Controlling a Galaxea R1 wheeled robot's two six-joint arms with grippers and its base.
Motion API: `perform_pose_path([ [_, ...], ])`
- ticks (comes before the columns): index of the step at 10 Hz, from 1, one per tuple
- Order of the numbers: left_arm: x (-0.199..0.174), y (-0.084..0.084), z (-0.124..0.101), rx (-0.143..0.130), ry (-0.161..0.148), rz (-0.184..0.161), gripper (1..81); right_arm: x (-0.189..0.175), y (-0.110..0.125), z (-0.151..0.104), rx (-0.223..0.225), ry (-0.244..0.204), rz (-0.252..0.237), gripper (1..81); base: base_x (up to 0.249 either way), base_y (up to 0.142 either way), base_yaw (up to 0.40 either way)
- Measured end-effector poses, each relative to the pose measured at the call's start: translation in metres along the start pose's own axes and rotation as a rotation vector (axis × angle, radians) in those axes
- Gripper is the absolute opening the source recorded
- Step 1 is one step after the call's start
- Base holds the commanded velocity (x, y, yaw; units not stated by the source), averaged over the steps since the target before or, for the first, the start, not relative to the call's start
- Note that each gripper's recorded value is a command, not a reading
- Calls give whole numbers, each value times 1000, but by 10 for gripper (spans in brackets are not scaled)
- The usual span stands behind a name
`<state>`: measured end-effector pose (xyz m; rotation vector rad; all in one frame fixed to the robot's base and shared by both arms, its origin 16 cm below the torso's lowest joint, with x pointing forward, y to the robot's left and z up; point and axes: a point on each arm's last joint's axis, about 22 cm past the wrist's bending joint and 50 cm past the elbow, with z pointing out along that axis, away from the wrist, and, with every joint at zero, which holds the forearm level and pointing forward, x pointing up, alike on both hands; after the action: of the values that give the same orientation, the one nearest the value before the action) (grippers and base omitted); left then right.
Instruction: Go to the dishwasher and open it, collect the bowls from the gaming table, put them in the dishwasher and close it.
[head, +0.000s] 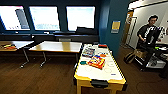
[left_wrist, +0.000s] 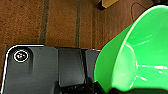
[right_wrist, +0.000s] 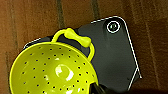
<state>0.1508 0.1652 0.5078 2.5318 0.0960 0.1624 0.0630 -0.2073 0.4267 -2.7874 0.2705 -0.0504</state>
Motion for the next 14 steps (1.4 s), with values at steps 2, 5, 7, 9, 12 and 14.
perform_pose_path([
  [2,-21,-16,7,38,-13,10,10,-30,4,3,-17,-32,-9,10,0,0,0],
  [5,-37,-33,16,88,-14,24,10,-40,9,3,-28,-36,-7,10,0,0,0],
  [7,-45,-37,21,104,-14,30,10,-42,7,4,-25,-38,-7,10,0,0,0],
  [9,-55,-36,26,103,-14,36,10,-43,3,5,-20,-38,-7,10,0,0,0],
  [12,-53,-40,26,115,-9,42,10,-43,-1,6,-16,-36,-8,10,0,0,0],
  [14,-53,-36,28,108,-7,43,10,-44,-6,8,-10,-37,-8,10,0,0,0],
])
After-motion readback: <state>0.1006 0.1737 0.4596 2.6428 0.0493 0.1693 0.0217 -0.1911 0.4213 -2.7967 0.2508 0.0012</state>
